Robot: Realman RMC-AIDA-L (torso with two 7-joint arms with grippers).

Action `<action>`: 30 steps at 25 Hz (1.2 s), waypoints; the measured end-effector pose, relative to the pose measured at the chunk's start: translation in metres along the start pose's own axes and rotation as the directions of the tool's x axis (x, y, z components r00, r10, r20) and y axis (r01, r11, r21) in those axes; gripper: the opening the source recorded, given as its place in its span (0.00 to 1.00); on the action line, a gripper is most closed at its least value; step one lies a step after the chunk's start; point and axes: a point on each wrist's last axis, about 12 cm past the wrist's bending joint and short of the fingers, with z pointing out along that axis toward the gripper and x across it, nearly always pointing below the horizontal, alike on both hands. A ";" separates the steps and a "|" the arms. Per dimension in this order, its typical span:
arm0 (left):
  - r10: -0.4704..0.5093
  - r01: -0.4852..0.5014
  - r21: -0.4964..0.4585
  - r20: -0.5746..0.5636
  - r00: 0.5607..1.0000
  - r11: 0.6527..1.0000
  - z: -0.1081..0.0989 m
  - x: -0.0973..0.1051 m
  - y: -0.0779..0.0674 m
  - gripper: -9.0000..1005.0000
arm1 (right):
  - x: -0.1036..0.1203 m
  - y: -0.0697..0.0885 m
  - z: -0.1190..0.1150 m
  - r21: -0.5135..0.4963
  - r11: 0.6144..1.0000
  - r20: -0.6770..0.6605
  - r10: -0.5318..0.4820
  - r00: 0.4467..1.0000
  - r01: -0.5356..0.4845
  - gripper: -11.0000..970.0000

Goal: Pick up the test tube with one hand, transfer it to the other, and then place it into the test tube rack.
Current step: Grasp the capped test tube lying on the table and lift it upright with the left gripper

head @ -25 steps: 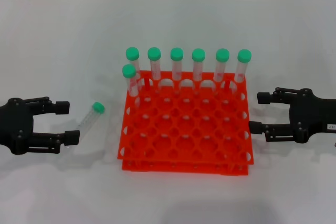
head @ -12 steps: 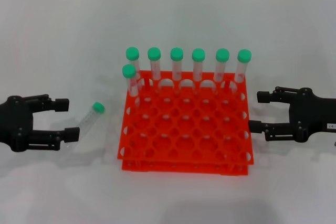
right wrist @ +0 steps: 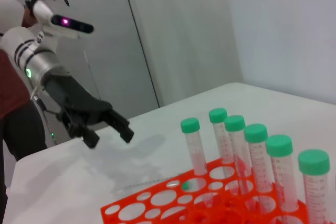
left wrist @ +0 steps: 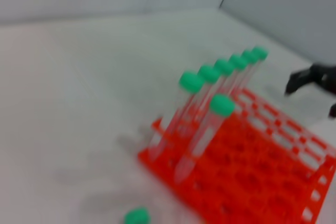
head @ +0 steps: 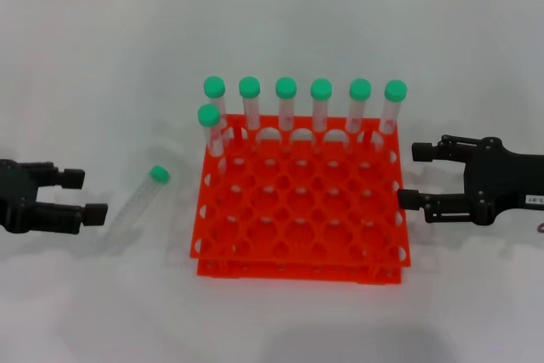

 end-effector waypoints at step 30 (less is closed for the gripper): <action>-0.193 0.159 -0.158 -0.228 0.954 0.974 0.043 -0.030 0.022 0.88 | -0.008 -0.002 0.003 -0.004 1.000 0.040 -0.002 0.999 0.002 0.84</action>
